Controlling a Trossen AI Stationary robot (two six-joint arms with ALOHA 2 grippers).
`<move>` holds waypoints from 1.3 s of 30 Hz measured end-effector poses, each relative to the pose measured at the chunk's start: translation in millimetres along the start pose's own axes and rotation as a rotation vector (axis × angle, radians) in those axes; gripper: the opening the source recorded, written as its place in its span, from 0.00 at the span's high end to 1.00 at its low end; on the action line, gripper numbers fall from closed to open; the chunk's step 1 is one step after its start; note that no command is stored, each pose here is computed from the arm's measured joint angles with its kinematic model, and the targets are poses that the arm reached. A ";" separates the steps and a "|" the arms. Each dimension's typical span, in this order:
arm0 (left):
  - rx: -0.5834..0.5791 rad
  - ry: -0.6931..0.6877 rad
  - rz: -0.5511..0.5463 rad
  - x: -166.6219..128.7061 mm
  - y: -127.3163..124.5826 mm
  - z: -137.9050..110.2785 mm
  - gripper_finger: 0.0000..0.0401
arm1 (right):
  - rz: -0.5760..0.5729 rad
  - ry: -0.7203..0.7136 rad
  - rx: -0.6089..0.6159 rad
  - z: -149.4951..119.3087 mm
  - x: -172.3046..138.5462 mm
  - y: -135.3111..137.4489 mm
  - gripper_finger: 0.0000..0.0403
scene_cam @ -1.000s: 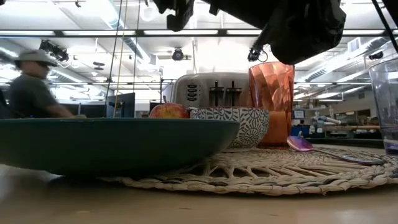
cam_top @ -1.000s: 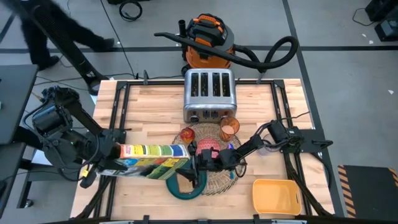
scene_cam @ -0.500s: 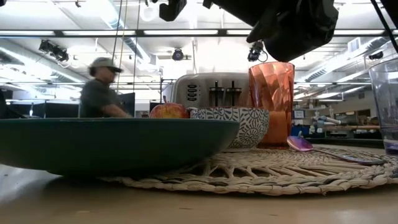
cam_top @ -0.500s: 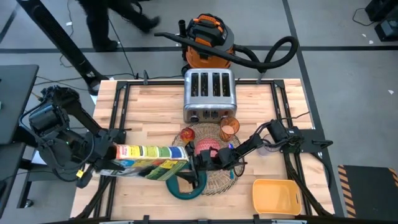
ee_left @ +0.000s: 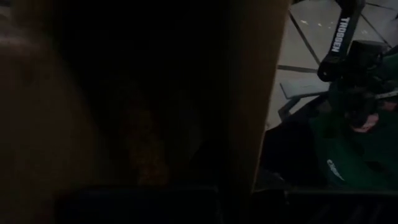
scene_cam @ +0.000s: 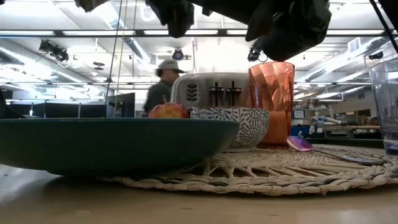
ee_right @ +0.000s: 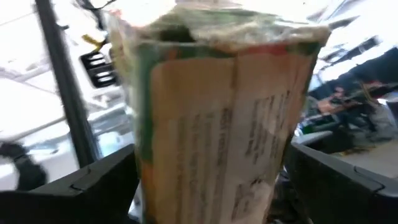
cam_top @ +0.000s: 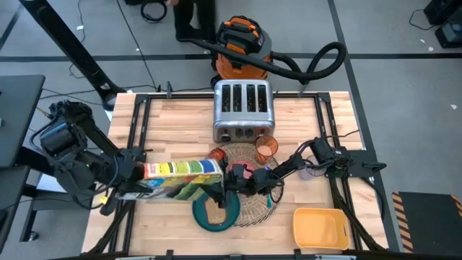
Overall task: Arrange a breakfast setting
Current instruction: Pour the yellow cereal from the cereal box into the red patterned bowl
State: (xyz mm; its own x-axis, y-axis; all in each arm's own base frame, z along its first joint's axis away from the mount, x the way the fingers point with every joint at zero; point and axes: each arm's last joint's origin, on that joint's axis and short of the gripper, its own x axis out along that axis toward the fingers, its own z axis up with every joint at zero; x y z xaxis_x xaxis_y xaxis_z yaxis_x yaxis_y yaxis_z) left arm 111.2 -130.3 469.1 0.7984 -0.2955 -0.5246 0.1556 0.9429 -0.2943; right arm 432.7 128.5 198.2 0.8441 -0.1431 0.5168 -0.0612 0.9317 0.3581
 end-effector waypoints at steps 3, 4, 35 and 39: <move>0.004 0.003 -0.004 0.2 -0.2 -0.1 1.00 | -0.024 -0.002 0.011 0.2 -0.2 -0.9 0.04; 0.005 0.002 -0.004 0.1 -0.3 0.0 1.00 | -0.024 0.001 0.010 -0.1 -0.3 -0.8 0.04; 0.043 -0.037 0.028 0.3 -0.2 1.8 0.97 | 0.199 -0.028 -0.001 9.9 17.8 14.4 0.37; 0.042 -0.038 0.029 0.2 -0.1 1.9 0.95 | 0.180 -0.034 -0.028 9.9 17.7 14.2 0.40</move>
State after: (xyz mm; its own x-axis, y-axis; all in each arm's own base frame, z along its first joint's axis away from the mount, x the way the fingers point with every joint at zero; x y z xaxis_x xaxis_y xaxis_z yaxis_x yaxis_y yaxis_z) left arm 112.4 -130.1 470.6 0.8243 -0.2631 -0.5014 0.1561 0.9568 -0.2454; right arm 441.5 135.8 220.1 0.8020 0.0162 0.5970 -0.1948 0.9521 0.2359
